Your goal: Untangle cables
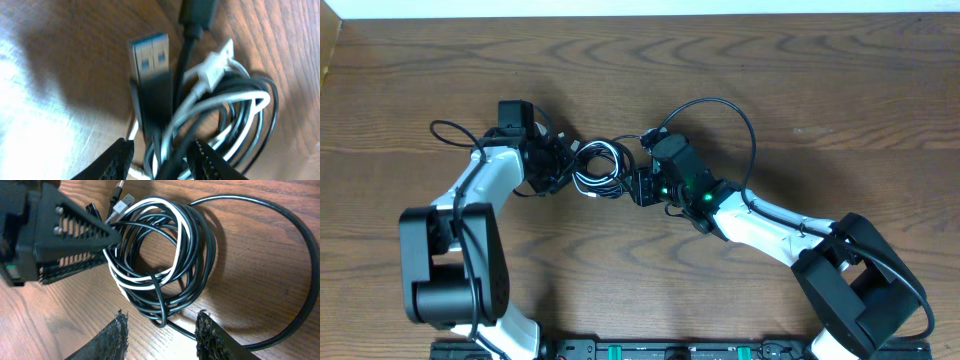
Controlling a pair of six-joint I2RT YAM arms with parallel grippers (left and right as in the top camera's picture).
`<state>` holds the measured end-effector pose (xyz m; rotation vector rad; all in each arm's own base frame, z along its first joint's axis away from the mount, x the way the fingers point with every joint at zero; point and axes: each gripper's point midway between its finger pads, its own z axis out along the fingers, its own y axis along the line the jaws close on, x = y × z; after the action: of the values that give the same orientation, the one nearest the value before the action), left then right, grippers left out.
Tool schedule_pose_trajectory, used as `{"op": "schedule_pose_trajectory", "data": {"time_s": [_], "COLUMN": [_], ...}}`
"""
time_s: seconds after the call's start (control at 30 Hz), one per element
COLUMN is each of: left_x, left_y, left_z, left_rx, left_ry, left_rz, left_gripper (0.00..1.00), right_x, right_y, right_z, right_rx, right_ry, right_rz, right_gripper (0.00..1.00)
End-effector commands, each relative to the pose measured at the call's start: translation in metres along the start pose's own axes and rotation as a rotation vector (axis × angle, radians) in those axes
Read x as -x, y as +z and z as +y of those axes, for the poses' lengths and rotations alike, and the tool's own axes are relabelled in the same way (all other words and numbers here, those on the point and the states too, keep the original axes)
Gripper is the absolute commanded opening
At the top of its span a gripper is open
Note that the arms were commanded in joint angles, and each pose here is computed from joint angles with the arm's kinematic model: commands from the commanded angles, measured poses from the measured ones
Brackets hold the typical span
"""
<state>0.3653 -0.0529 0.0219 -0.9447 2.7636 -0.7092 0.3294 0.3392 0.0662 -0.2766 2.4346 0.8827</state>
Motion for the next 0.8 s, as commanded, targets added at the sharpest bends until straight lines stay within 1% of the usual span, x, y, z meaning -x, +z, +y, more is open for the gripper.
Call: {"op": "schedule_pose_trajectory", "data": {"time_s": [0.0,0.07,0.1,0.2,0.27,0.43,0.6,0.67,0.77], "left_x": [0.004,0.001,-0.002,-0.012,-0.017,-0.027,-0.027,-0.029,-0.037], "left_y": [-0.04,-0.047,-0.048,-0.047,-0.044,-0.034,-0.021,-0.012,0.004], "left_z": [-0.022,-0.022,-0.018,0.003,0.016,0.023,0.012,0.008,0.012], "left_rx": [-0.046,-0.043,-0.022,0.07,0.118,0.145,0.135,0.132,0.182], "left_ry": [0.065,0.052,0.013,-0.1,-0.132,-0.136,-0.104,-0.127,-0.171], "left_rz": [-0.076,-0.076,-0.07,-0.049,-0.036,-0.005,-0.013,-0.01,-0.001], "left_gripper": [0.41,0.46,0.48,0.48,0.49,0.49,0.49,0.49,0.49], "right_x": [-0.001,-0.002,-0.002,-0.002,-0.002,0.0,0.0,-0.001,-0.001], "right_y": [0.003,0.003,0.003,0.003,0.003,0.002,0.003,0.002,0.002], "right_z": [-0.005,-0.006,-0.006,-0.006,-0.006,-0.009,-0.009,-0.01,-0.01], "right_rx": [-0.027,-0.03,-0.03,-0.03,-0.031,-0.05,-0.05,-0.052,-0.053], "right_ry": [-0.016,-0.035,-0.048,-0.051,-0.051,-0.051,-0.051,-0.059,-0.068], "right_rz": [-0.002,0.001,0.003,0.002,0.001,-0.007,-0.007,-0.004,-0.002], "right_gripper": [0.4,0.4,0.39,0.39,0.4,0.4,0.4,0.4,0.4]}}
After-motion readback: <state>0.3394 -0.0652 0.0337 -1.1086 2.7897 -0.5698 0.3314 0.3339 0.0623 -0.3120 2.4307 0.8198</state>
